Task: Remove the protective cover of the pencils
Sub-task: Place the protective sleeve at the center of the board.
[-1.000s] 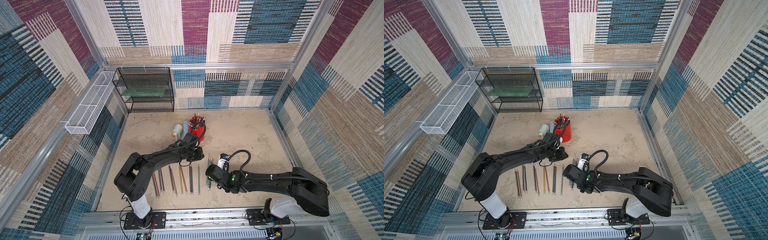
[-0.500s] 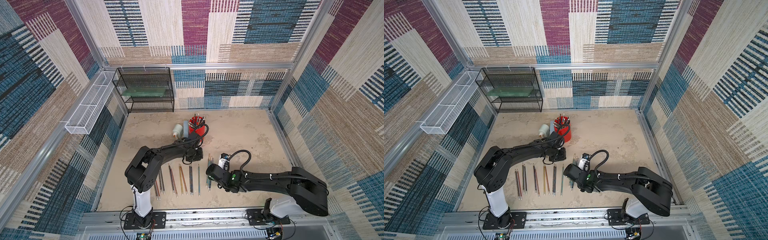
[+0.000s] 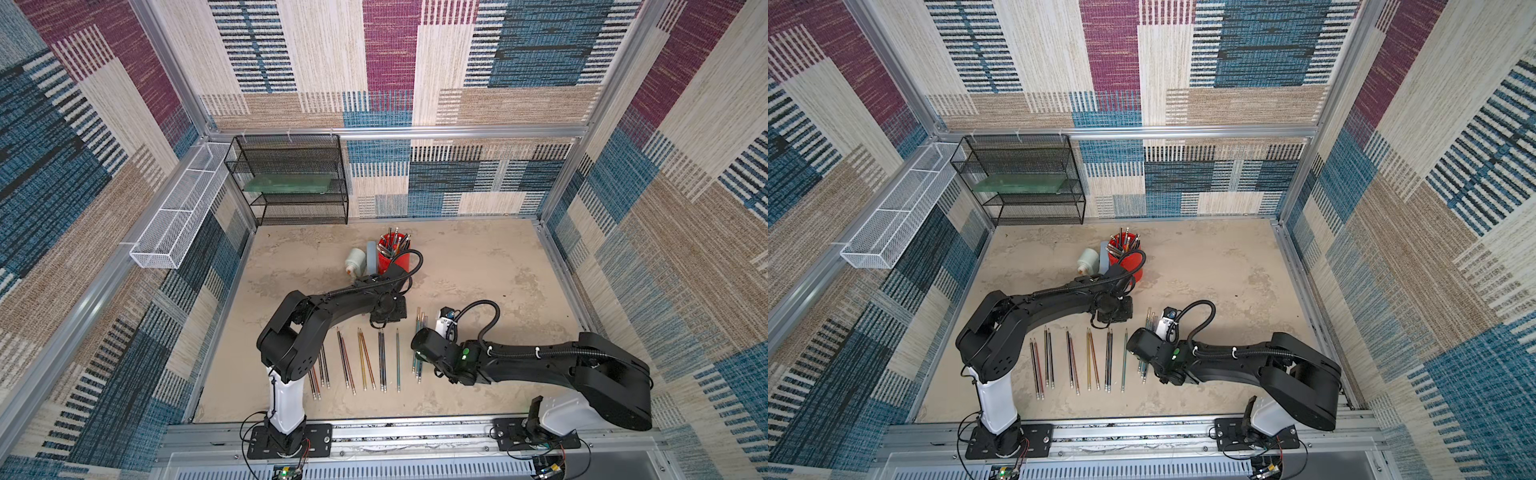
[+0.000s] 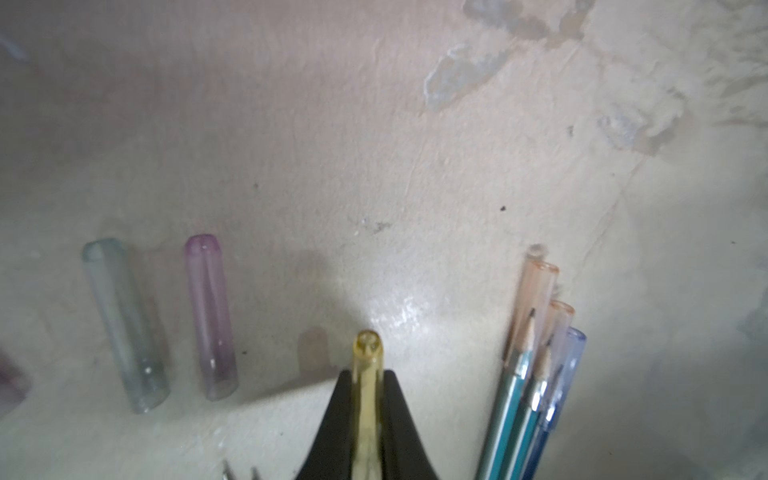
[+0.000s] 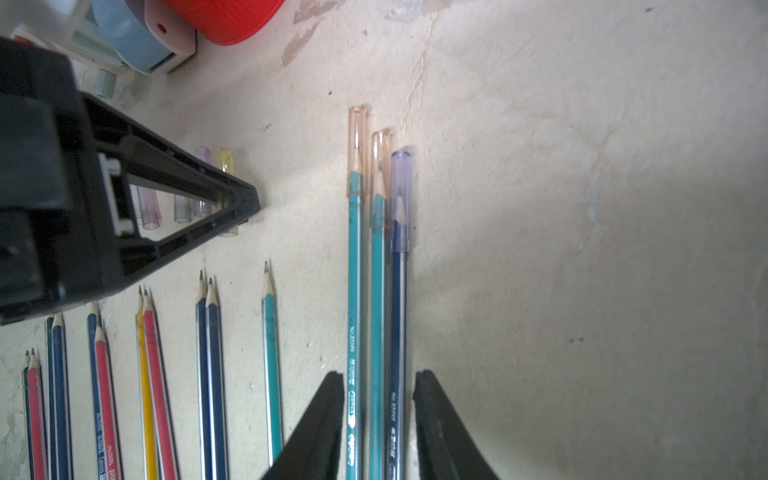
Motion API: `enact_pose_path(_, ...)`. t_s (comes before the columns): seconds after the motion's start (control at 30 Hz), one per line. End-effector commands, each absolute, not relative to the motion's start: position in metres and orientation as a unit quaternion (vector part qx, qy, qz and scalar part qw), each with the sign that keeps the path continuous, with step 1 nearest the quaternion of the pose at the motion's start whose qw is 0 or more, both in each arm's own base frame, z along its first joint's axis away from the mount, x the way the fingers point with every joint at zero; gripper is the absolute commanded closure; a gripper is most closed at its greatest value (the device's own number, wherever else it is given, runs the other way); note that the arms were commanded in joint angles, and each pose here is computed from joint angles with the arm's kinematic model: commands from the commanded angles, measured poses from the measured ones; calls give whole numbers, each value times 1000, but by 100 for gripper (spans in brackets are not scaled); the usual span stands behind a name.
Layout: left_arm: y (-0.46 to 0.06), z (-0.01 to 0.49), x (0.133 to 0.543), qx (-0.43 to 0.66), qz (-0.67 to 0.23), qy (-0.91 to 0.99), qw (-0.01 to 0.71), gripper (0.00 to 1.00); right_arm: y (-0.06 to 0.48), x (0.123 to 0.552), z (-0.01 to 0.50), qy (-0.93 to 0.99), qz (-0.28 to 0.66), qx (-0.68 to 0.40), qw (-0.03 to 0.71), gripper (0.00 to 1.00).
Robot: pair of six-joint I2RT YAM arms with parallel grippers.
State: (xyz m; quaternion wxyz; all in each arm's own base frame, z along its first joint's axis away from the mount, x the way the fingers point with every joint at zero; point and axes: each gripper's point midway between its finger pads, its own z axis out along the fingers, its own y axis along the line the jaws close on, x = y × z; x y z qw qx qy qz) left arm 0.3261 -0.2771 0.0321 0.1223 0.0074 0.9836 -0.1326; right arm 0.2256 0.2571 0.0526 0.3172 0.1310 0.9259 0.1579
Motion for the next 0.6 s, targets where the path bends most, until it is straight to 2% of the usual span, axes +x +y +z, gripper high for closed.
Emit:
enact_pose_path(0.0, -273, 30, 327, 19, -111, 986, 125, 97, 260, 227, 55, 923, 167, 133, 319, 66)
enact_pose_path(0.3, -276, 27, 328, 22, -97, 988, 121, 96, 259, 228, 55, 923, 167, 133, 320, 66)
enact_pose_path(0.57, -274, 26, 329, 22, -86, 989, 122, 89, 259, 228, 55, 923, 168, 132, 319, 66)
